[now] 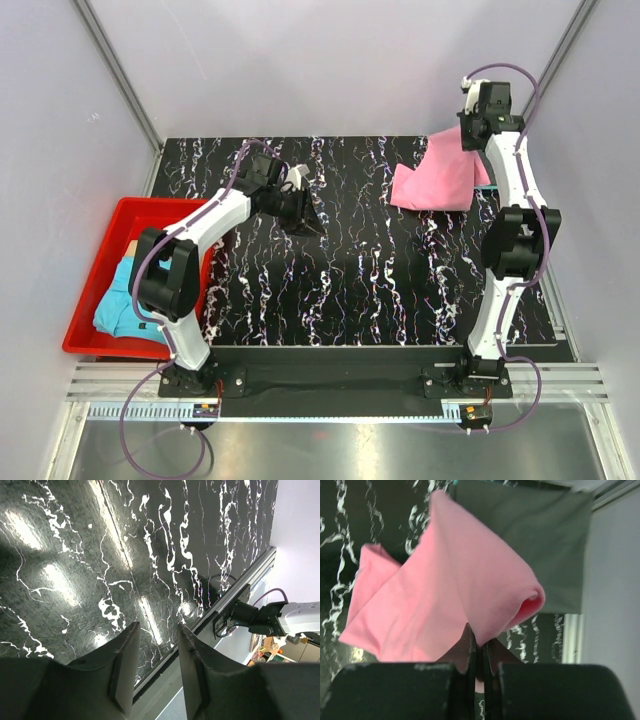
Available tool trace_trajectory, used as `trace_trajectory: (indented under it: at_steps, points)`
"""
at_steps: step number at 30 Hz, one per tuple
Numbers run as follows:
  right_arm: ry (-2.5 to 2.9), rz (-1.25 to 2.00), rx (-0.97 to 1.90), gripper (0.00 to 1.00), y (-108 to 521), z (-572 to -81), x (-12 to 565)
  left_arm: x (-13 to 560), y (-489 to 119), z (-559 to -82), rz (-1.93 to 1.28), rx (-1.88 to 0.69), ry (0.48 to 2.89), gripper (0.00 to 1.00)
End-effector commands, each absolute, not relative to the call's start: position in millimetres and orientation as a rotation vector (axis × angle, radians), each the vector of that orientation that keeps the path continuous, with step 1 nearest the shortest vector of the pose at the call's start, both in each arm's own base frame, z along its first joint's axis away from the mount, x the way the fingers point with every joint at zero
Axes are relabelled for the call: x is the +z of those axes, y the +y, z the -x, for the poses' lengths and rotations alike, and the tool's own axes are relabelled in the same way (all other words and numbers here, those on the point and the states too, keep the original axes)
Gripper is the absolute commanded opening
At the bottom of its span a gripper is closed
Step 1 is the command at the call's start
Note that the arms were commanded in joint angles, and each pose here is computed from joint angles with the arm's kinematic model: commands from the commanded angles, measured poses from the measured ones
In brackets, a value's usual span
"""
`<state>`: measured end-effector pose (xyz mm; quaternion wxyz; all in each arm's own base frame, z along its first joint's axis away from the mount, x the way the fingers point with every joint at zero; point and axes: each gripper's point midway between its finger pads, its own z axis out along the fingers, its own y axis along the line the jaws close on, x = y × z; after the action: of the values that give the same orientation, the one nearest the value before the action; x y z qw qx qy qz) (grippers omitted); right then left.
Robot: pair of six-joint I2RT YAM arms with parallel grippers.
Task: Fold and stack the t-shirts
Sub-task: Fold the tshirt
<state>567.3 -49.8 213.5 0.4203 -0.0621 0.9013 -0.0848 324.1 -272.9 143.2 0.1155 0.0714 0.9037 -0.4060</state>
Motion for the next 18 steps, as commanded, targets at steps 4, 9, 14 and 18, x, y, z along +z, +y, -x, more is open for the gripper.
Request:
trace_trajectory:
  at_steps: [4,9,14,18]
  points:
    - [2.285,0.14,-0.005,0.0,-19,-560,191,161,-291,-355,-0.144,-1.268,2.501,0.44]
    - [2.266,0.157,0.184,0.0,9,-553,199,160,-318,-388,-0.036,-1.41,2.424,0.44]
    - [2.205,0.214,0.477,0.0,55,-532,224,157,-309,-398,-0.009,-1.296,2.453,0.43]
    - [2.132,0.289,0.608,0.0,90,-497,240,163,-286,-407,0.058,-1.222,2.456,0.43]
